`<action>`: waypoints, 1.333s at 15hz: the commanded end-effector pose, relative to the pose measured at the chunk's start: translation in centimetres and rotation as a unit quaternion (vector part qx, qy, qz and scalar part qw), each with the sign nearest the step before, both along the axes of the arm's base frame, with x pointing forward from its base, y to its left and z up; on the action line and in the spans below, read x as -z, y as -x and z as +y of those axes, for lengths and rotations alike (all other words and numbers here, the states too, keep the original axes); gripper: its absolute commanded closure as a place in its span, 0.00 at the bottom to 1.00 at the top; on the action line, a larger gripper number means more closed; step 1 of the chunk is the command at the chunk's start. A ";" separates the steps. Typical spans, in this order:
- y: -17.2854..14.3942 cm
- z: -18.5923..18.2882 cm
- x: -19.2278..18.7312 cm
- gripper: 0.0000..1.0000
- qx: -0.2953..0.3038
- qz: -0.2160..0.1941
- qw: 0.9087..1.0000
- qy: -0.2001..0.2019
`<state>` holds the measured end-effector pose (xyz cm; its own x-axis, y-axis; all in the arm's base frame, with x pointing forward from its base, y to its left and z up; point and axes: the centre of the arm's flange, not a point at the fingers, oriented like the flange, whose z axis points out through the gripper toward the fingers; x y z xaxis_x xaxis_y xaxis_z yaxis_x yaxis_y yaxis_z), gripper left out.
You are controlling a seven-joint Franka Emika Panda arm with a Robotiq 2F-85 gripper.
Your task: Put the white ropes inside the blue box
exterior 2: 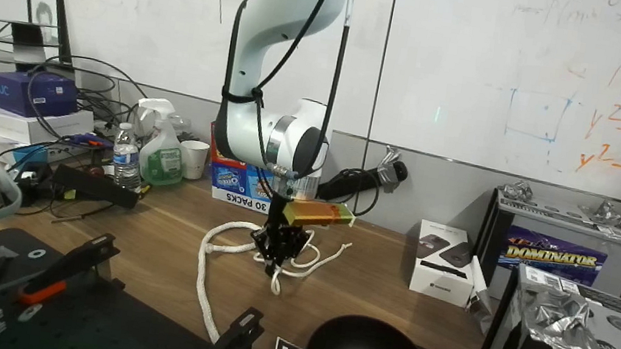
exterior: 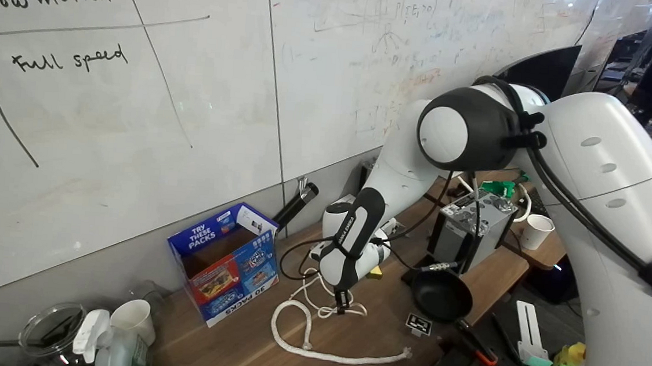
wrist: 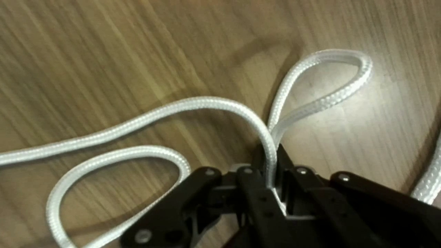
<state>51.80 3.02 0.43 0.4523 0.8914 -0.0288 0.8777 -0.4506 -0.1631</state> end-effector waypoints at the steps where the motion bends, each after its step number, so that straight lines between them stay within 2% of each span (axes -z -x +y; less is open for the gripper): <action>1: -0.5 0.5 -2.0 0.93 0.020 -0.006 1.000 -0.002; 5: -1.3 2.9 -6.8 0.92 0.034 -0.004 0.999 -0.018; 11: -4.7 8.6 -18.1 0.92 0.042 0.016 0.998 -0.053; 15: -7.3 12.5 -27.5 0.92 0.075 -0.020 0.993 -0.086; 20: -11.2 16.8 -35.6 0.94 0.157 -0.097 0.976 -0.111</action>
